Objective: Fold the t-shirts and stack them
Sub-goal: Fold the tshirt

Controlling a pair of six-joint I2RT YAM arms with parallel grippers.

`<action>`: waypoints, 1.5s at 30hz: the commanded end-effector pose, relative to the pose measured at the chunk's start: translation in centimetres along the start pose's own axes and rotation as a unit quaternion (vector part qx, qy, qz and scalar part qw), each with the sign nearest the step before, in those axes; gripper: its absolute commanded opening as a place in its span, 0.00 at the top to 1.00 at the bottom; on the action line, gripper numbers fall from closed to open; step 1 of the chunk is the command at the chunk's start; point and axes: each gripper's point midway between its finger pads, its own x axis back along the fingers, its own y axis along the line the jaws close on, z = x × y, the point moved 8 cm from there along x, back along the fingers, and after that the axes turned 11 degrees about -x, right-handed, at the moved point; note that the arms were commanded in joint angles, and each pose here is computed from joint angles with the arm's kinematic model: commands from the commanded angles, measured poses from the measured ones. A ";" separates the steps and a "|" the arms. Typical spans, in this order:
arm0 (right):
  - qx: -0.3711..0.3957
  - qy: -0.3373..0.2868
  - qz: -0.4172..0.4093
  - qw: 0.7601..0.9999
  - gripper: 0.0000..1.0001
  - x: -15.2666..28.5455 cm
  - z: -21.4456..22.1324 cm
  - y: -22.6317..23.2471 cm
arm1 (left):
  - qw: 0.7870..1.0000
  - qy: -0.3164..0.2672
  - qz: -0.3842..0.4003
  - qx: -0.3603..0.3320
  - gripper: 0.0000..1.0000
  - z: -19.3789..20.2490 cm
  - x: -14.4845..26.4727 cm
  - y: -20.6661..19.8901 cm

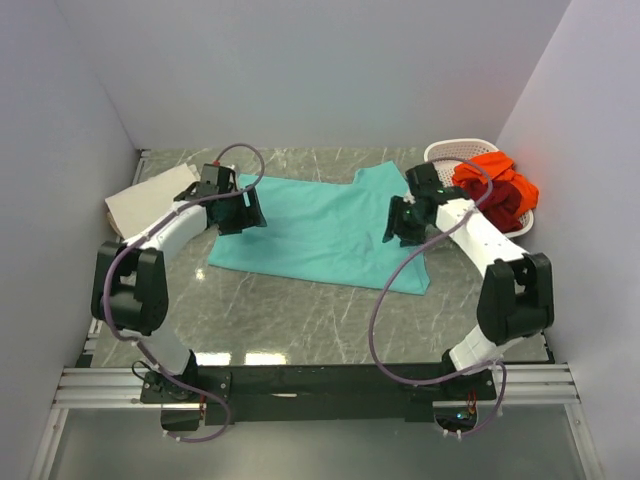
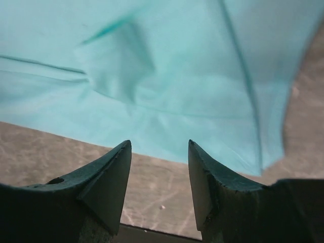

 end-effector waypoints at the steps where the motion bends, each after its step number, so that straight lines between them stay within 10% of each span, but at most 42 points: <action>1: 0.015 0.003 -0.032 0.999 0.44 -1.9 -0.9 2.7 | 0.999 0.006 0.047 0.019 0.21 -0.3 -2.1 -0.9; 17: -0.008 0.090 0.023 0.996 0.46 -8.9 4.5 0.1 | 0.988 0.049 0.026 0.147 0.22 7.5 -5.6 0.7; 34: -0.025 0.137 0.078 0.987 0.46 -6.4 12.4 -4.1 | 0.974 0.046 -0.004 0.223 0.21 15.5 -0.4 1.8; 45: 0.004 0.111 0.062 0.992 0.45 -2.5 12.3 -2.3 | 0.977 -0.022 0.013 0.210 0.22 12.9 3.9 0.7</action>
